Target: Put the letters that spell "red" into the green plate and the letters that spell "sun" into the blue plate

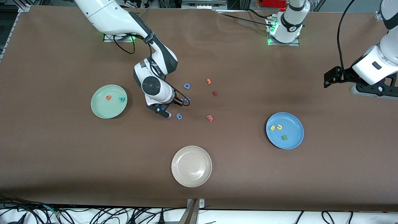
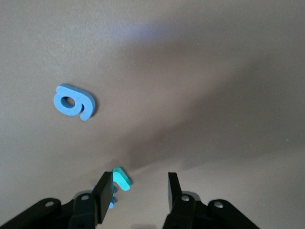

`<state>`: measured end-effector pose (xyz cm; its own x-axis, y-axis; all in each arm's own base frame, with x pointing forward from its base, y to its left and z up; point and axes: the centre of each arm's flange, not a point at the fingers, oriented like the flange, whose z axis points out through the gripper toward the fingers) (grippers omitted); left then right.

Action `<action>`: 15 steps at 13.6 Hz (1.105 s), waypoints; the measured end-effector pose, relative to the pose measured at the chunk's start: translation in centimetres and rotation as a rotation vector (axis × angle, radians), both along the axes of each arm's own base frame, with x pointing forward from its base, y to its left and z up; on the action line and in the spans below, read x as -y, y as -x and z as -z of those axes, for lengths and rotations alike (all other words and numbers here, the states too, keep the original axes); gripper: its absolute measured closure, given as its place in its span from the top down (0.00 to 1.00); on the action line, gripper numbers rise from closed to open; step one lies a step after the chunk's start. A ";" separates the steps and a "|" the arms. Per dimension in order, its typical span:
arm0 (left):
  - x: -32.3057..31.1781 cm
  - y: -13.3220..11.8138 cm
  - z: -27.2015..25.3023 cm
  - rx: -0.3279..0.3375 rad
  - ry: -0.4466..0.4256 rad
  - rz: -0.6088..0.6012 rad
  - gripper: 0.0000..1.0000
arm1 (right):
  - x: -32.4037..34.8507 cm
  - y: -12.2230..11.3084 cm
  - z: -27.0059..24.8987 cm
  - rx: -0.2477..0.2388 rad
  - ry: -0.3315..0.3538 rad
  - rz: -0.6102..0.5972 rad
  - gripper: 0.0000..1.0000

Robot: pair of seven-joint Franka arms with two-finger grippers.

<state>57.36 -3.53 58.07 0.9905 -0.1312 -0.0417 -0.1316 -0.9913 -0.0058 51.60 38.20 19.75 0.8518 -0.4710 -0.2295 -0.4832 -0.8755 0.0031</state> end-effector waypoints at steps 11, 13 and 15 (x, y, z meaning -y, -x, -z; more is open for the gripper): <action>0.0 0.0 0.0 0.000 0.000 0.000 1.00 | -3.1 1.9 1.8 0.083 0.019 -0.129 0.54; -0.1 0.0 0.0 0.001 0.000 -0.001 1.00 | -3.1 1.9 1.8 0.091 0.027 -0.143 0.54; -0.1 0.0 -0.2 0.004 0.000 -0.002 1.00 | -3.1 1.9 1.8 0.096 0.031 -0.151 0.54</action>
<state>57.40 -3.39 58.26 0.9910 -0.1288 -0.0376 -0.1291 -0.9916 -0.0062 49.74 41.29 17.93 0.9306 -0.3418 -0.1308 -0.3459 -0.9382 -0.0088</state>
